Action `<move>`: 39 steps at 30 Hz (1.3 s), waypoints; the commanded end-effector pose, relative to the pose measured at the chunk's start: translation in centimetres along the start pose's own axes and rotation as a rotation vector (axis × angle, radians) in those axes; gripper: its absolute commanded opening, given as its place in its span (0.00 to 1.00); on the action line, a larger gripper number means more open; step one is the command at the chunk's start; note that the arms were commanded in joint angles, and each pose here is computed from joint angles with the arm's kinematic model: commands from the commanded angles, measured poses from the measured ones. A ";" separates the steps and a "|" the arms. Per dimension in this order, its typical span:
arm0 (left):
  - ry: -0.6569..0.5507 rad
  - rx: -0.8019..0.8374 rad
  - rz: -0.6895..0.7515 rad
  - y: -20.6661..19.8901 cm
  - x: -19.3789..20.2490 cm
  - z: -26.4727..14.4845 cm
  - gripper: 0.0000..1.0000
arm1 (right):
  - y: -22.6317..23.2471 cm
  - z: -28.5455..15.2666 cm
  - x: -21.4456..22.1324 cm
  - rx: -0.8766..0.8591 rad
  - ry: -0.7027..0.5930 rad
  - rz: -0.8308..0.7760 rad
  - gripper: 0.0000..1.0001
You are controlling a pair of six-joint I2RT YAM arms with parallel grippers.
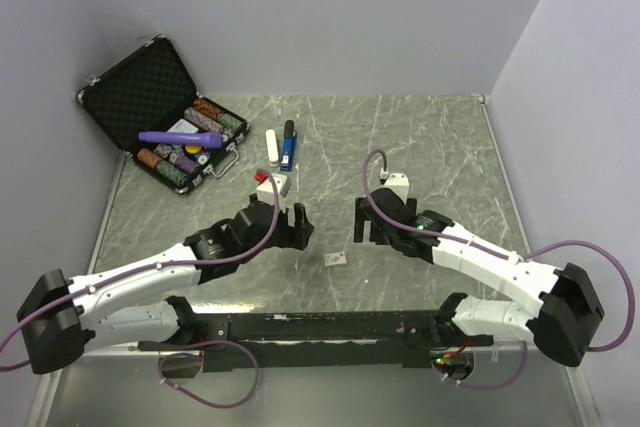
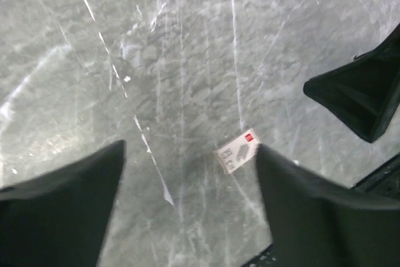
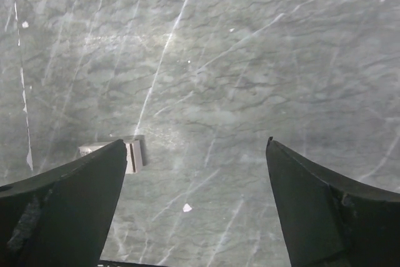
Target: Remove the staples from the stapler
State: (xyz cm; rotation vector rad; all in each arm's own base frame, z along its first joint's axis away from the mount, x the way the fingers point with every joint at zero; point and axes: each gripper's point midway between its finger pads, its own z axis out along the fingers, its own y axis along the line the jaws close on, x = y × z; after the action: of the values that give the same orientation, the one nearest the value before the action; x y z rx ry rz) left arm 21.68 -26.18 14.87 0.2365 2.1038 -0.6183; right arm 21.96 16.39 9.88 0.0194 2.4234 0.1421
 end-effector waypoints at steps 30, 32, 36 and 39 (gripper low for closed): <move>-0.242 -0.020 0.040 -1.3 -10.3 -5.2 0.99 | -2.4 -9.2 -10.5 -0.022 -0.349 0.018 1.00; -0.244 -0.021 0.044 -1.3 -10.4 -5.1 0.99 | -2.6 -9.5 -10.9 -0.005 -0.356 0.011 1.00; -0.251 -0.020 0.049 -1.5 -10.7 -5.1 0.99 | -2.5 -9.8 -11.6 -0.001 -0.372 -0.002 1.00; -0.250 -0.026 0.052 -1.4 -10.7 -5.0 0.99 | -1.7 -9.7 -11.6 -0.041 -0.371 -0.037 1.00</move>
State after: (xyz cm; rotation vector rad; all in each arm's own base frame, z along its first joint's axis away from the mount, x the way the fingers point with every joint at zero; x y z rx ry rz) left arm 23.18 -23.84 23.95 0.2028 1.9172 -0.5466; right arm 23.87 13.05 22.59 0.0194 2.0991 0.1544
